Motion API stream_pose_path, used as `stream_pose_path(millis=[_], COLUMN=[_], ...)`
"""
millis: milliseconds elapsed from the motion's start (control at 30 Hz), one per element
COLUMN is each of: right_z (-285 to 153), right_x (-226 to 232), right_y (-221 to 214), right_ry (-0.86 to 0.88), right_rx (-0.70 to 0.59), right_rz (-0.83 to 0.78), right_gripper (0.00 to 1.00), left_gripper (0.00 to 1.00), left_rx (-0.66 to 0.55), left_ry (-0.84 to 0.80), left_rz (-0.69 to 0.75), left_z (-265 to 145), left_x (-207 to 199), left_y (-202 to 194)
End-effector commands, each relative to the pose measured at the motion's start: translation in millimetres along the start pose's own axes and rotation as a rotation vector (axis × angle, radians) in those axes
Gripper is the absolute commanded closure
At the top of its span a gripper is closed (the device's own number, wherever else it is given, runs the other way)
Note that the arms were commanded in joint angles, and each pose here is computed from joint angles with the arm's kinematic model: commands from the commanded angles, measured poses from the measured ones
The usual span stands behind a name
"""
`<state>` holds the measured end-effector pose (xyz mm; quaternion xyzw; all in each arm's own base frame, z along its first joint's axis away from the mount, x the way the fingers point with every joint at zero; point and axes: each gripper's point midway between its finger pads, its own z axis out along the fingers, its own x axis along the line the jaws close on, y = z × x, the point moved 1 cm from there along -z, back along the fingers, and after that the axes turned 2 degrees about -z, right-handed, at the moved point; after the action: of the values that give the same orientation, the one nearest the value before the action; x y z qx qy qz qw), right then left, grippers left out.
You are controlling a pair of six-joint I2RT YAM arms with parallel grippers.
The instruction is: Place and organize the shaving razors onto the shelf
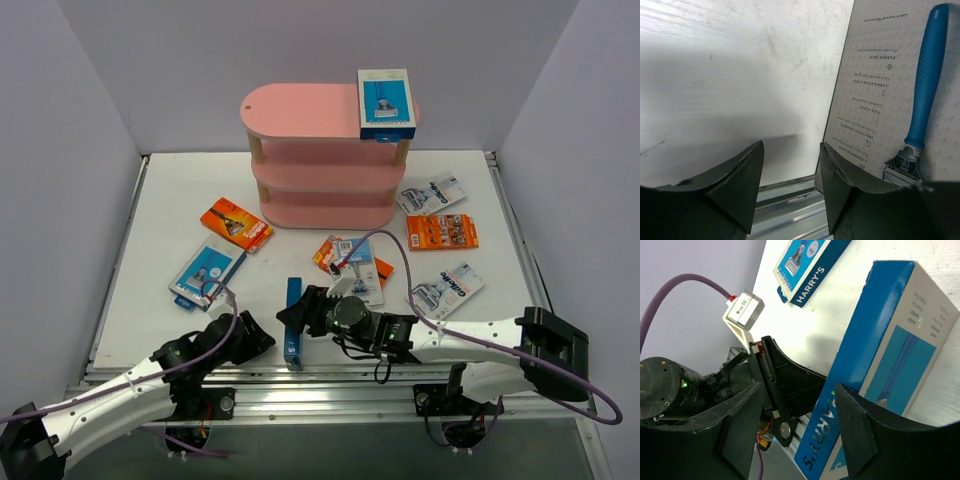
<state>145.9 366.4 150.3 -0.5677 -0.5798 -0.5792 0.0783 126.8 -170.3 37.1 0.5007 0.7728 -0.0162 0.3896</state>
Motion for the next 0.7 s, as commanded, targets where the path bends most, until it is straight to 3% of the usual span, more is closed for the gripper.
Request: stream_pose_path(millis=[0, 300, 667], right_z=[-7.8, -23.6, -38.5], right_x=[16.0, 8.8, -24.4], right_y=[30.9, 54.0, 56.0], right_ry=[0.01, -0.011, -0.078], right_rx=[-0.083, -0.137, -0.163], right_rz=[-0.016, -0.004, 0.017], right_gripper=[0.45, 0.42, 0.41], left_gripper=[0.42, 0.39, 0.25], left_rx=[-0.041, -0.075, -0.143], left_ry=[-0.005, -0.038, -0.149], left_rz=[0.031, 0.113, 0.282], left_z=[-15.8, -36.4, -83.3], left_x=[-12.9, -33.4, -101.0], left_y=[14.7, 31.3, 69.6])
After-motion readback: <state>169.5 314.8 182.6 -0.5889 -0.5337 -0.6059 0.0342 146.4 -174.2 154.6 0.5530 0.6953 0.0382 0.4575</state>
